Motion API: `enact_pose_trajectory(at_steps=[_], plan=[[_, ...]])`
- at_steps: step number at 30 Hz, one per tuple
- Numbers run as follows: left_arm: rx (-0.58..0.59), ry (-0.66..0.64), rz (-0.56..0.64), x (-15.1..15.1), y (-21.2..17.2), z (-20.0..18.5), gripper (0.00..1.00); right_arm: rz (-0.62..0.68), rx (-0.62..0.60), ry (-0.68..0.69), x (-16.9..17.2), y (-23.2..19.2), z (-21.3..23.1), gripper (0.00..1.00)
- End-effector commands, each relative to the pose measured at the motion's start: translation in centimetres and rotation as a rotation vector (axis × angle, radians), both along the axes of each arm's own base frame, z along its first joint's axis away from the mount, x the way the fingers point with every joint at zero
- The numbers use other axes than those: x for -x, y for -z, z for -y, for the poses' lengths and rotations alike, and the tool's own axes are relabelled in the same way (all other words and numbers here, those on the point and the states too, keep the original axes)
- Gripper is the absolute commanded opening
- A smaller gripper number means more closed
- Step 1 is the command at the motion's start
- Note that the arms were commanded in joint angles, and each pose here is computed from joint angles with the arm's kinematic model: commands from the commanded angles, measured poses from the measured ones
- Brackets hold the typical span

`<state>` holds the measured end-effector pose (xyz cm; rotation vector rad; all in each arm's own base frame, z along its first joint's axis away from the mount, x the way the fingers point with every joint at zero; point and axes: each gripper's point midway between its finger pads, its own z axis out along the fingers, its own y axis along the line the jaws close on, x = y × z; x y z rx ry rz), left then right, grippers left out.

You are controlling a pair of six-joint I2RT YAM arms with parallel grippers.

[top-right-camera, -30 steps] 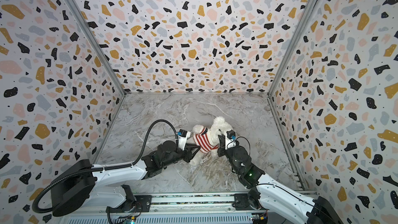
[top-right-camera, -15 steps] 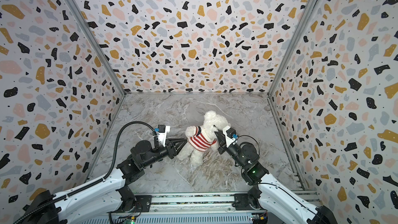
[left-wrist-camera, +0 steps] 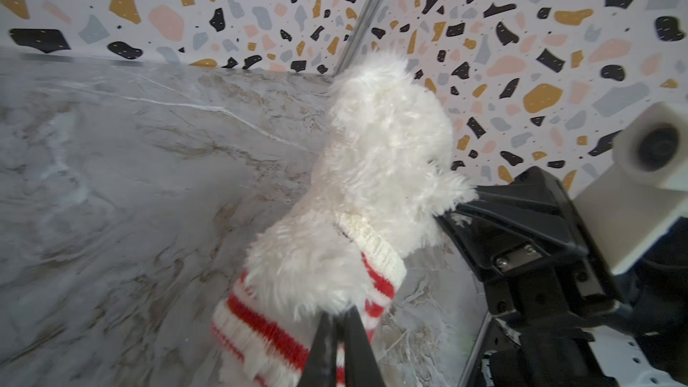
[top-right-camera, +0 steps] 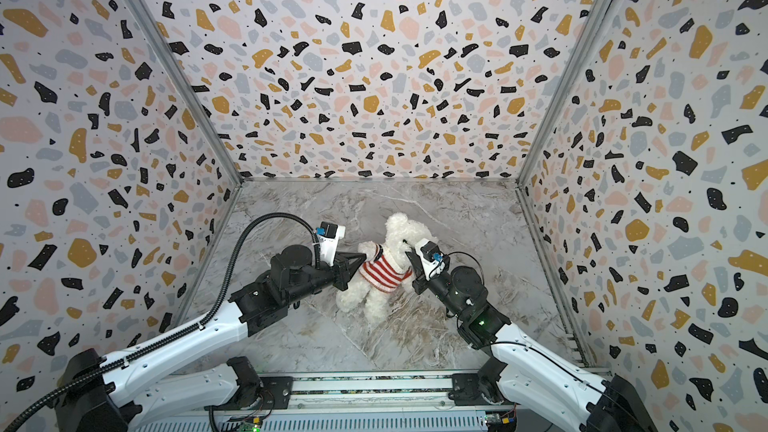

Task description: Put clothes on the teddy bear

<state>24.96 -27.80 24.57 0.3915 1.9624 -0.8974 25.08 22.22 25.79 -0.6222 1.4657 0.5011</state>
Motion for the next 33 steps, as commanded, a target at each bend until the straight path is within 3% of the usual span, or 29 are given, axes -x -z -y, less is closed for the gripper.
enact_pose_trajectory(at_steps=[1, 5, 11, 15, 28, 33], plan=[[-0.079, -0.088, 0.067, -0.8, -1.1, -1.8, 0.13, 0.069, -0.054, 0.042, -0.3, -3.5, 0.5, 0.0], [-0.101, -0.127, 0.117, -0.7, -2.4, -3.1, 0.15, 0.051, -0.051, 0.086, -0.8, -3.0, 1.1, 0.0], [0.009, 0.082, 0.13, 1.9, -4.6, 1.4, 0.13, 0.032, -0.044, 0.103, -1.3, -2.6, 1.1, 0.0], [0.025, 0.131, 0.09, 1.9, -3.9, 3.7, 0.11, 0.025, -0.042, 0.101, -1.2, -2.4, 0.9, 0.0], [-0.191, -0.077, 0.015, -2.6, 1.1, 2.7, 0.04, 0.032, -0.042, 0.085, -0.6, -2.5, 0.7, 0.0], [-0.186, -0.135, 0.017, -3.3, 1.2, 1.3, 0.04, 0.033, -0.037, 0.079, -0.6, -2.4, 0.7, 0.0]])
